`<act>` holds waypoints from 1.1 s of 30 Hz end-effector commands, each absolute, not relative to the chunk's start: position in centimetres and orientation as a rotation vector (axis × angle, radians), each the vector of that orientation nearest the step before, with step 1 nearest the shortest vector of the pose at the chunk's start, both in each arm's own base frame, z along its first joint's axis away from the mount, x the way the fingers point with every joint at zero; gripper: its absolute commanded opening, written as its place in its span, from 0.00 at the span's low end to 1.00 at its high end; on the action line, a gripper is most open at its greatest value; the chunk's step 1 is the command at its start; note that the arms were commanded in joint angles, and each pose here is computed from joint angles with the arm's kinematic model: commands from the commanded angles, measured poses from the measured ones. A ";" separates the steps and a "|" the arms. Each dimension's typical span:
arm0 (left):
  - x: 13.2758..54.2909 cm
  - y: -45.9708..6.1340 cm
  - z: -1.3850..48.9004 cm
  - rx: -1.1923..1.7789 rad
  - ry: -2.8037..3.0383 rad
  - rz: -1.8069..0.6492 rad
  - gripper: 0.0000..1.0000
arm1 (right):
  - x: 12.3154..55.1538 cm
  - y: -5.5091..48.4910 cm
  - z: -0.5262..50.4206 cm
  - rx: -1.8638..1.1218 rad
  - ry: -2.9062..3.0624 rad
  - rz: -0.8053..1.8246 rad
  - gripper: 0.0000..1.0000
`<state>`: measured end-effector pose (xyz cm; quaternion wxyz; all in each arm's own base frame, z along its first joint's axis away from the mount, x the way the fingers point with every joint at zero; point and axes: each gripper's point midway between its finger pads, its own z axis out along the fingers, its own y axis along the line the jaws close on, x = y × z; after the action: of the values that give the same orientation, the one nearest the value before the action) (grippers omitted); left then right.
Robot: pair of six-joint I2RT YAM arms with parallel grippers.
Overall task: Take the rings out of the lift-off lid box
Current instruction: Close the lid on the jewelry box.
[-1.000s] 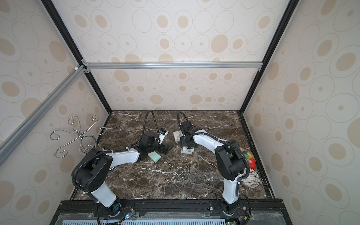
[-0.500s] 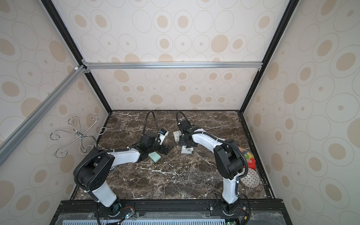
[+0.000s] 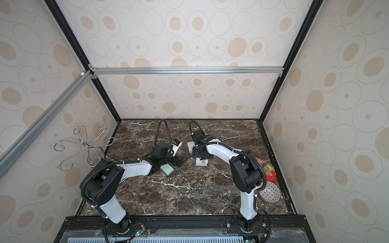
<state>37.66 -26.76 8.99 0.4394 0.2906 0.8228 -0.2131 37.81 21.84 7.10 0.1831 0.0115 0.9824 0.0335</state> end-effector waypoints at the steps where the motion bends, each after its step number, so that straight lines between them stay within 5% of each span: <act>1: 38.1 -27.1 9.5 0.709 2.028 -0.553 1.00 | 37.8 22.2 7.4 0.026 2.776 0.083 0.85; 7: 38.2 -27.1 9.6 0.712 2.029 -0.548 1.00 | 37.3 21.6 8.6 0.005 2.743 0.079 1.00; 16: 38.4 -26.9 9.8 0.705 2.045 -0.526 1.00 | 36.7 18.7 12.2 0.013 2.621 0.094 1.00; 33: 38.3 -27.8 9.4 0.730 2.080 -0.516 1.00 | 36.6 17.8 7.0 -0.028 2.725 0.125 1.00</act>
<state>37.76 -27.35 8.97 0.4245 0.2944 0.8307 -0.2076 37.09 17.86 8.17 0.2194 -0.0051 0.9745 0.0468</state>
